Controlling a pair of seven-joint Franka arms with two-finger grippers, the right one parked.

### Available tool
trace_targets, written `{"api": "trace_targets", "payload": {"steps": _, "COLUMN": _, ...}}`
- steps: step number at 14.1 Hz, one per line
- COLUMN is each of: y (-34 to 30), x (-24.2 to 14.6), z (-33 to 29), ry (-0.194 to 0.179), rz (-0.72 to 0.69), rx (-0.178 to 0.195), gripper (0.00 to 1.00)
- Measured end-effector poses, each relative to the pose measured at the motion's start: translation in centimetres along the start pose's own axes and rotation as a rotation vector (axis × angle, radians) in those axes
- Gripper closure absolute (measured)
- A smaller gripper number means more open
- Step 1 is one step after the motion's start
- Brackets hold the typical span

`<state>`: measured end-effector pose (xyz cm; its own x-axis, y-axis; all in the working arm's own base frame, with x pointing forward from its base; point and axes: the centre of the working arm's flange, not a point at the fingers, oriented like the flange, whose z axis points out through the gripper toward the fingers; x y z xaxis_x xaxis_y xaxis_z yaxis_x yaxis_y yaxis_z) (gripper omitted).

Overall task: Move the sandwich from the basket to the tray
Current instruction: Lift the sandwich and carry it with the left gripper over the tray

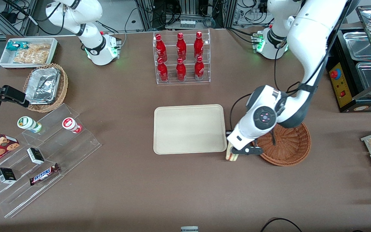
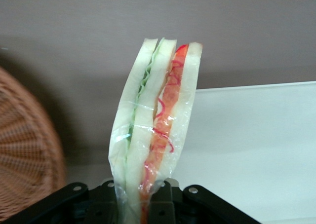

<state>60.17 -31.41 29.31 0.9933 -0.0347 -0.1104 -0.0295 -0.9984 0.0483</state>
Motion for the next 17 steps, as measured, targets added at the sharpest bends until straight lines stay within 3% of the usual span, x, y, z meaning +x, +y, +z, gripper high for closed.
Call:
{"api": "trace_targets", "payload": {"steps": 7, "y": 9.0, "x": -3.5, "z": 2.1, "ry": 0.007, "rz": -0.091, "rx": 0.031, "gripper": 0.85}}
{"api": "trace_targets", "payload": {"steps": 17, "y": 15.0, "x": -5.9, "z": 5.7, "ry": 0.01, "rz": -0.159, "rx": 0.058, "gripper": 0.85}}
